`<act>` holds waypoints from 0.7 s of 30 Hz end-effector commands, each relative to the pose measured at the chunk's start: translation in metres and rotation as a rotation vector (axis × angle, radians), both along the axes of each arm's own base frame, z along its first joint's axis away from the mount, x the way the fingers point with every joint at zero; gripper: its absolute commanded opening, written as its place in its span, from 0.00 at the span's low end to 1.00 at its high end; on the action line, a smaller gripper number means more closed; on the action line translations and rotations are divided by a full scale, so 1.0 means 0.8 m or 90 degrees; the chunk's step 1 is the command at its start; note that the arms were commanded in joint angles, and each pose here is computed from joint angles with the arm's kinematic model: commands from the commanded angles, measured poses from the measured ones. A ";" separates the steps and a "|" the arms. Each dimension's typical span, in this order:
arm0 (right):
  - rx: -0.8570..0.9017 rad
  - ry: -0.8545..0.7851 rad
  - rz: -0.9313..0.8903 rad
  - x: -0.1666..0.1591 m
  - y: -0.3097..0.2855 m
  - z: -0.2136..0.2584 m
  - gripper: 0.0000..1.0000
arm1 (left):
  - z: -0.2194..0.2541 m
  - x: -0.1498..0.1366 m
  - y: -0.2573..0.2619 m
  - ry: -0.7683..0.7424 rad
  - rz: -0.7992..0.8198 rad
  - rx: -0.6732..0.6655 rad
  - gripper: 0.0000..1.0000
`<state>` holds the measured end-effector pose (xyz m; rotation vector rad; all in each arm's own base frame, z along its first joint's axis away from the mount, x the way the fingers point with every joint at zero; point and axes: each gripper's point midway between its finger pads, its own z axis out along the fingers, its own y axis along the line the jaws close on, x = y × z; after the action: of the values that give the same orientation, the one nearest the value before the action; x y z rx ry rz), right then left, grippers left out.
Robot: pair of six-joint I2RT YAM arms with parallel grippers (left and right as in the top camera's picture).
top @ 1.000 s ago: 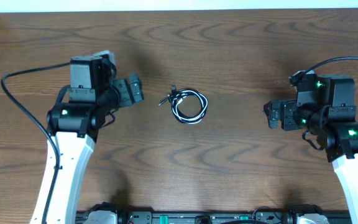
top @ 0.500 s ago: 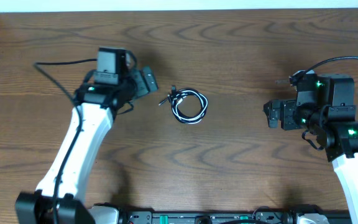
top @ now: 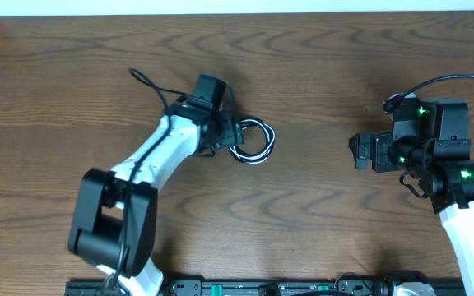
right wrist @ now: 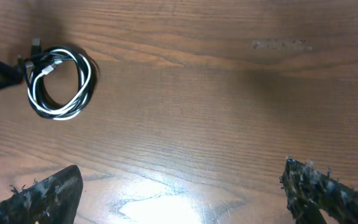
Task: Untangle cables
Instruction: 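Raise both arms and move the left gripper over the cable bundle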
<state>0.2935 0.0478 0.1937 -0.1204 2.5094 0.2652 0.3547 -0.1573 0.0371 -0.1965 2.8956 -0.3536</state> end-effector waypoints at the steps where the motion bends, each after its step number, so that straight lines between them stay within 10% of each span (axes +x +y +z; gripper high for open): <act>1: 0.008 -0.011 -0.011 0.005 -0.003 0.010 0.99 | -0.016 -0.006 -0.013 0.018 -0.015 0.005 0.79; 13: 0.008 -0.011 -0.011 0.005 -0.003 0.010 0.99 | -0.043 -0.019 -0.034 0.030 -0.052 0.042 0.51; 18: 0.016 -0.012 -0.006 0.005 0.000 0.011 0.99 | -0.044 -0.025 -0.033 0.046 -0.033 0.041 0.08; 21: 0.034 -0.015 0.008 0.005 0.008 0.014 0.99 | -0.046 -0.040 -0.032 0.075 -0.033 0.046 0.07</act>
<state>0.2936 0.0496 0.1943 -0.1249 2.5066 0.2785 0.3325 -0.1846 0.0043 -0.1057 2.9879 -0.2856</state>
